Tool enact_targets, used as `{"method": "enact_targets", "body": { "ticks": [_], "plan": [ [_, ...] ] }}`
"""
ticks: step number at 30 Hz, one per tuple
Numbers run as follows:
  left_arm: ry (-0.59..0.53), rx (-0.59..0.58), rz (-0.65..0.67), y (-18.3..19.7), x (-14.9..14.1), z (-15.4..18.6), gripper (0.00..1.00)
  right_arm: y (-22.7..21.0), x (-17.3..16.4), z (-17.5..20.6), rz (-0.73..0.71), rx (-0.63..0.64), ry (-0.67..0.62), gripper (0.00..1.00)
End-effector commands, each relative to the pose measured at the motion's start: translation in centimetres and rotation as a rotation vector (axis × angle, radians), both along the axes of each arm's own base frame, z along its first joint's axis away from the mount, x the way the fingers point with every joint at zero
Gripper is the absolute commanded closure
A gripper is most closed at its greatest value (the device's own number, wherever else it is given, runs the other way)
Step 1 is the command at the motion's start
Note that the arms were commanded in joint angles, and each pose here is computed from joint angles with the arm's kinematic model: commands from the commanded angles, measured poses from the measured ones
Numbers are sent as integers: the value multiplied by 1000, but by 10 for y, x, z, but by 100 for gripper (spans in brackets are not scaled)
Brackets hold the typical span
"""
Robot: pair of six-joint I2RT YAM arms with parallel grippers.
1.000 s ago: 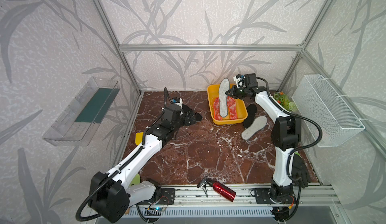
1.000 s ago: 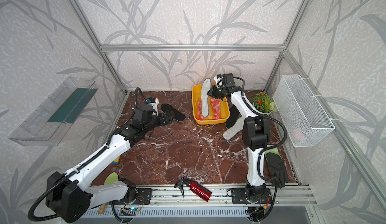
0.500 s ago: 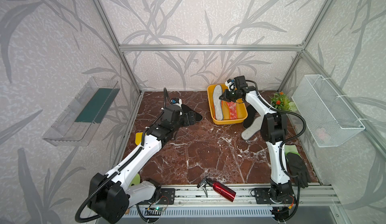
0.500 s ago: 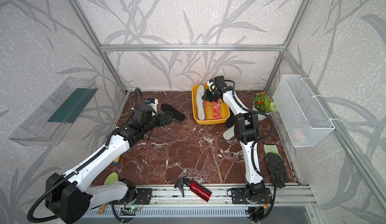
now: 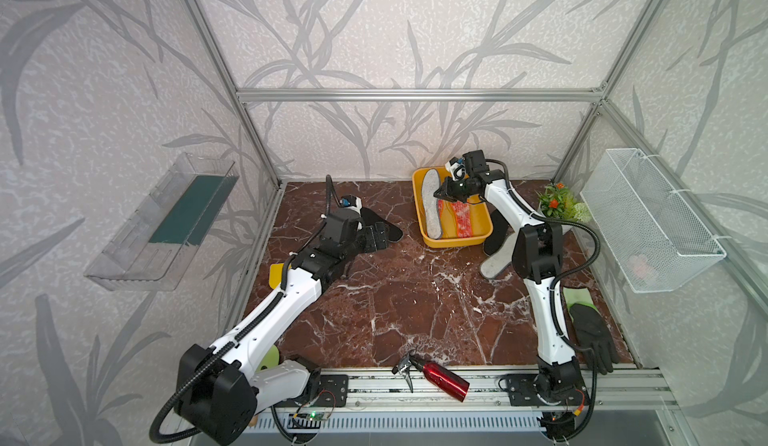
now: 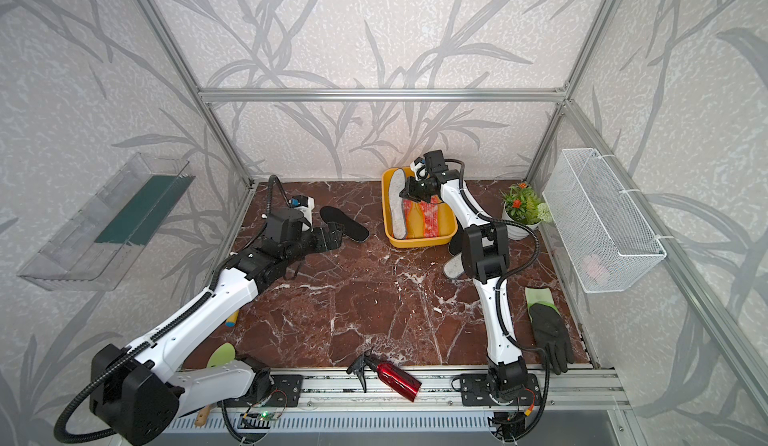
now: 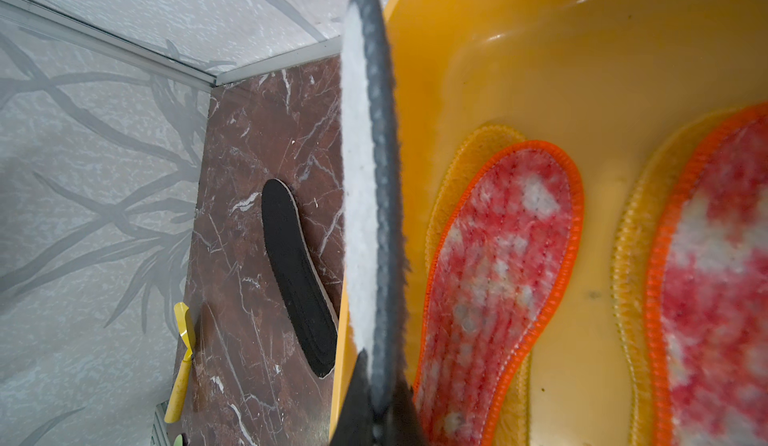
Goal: Put the insoles into the storage box
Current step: Place the insole in the storage box.
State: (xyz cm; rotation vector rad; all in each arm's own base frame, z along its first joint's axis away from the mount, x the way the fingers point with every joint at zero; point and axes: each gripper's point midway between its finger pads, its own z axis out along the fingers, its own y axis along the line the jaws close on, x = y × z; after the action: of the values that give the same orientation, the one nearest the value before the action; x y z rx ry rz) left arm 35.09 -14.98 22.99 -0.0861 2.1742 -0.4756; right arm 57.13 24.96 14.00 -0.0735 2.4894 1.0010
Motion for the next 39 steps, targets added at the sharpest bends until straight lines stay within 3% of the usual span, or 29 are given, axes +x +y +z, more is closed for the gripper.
{"method": "enact_targets", "body": {
  "ticks": [1,39],
  "plan": [
    [-6,10,1,4,-3,3,1,1,3,-8,-8,2,20,100],
    [12,22,9,8,-4,0,1,-10,9,-67,-20,-124,115,100]
  ]
}}
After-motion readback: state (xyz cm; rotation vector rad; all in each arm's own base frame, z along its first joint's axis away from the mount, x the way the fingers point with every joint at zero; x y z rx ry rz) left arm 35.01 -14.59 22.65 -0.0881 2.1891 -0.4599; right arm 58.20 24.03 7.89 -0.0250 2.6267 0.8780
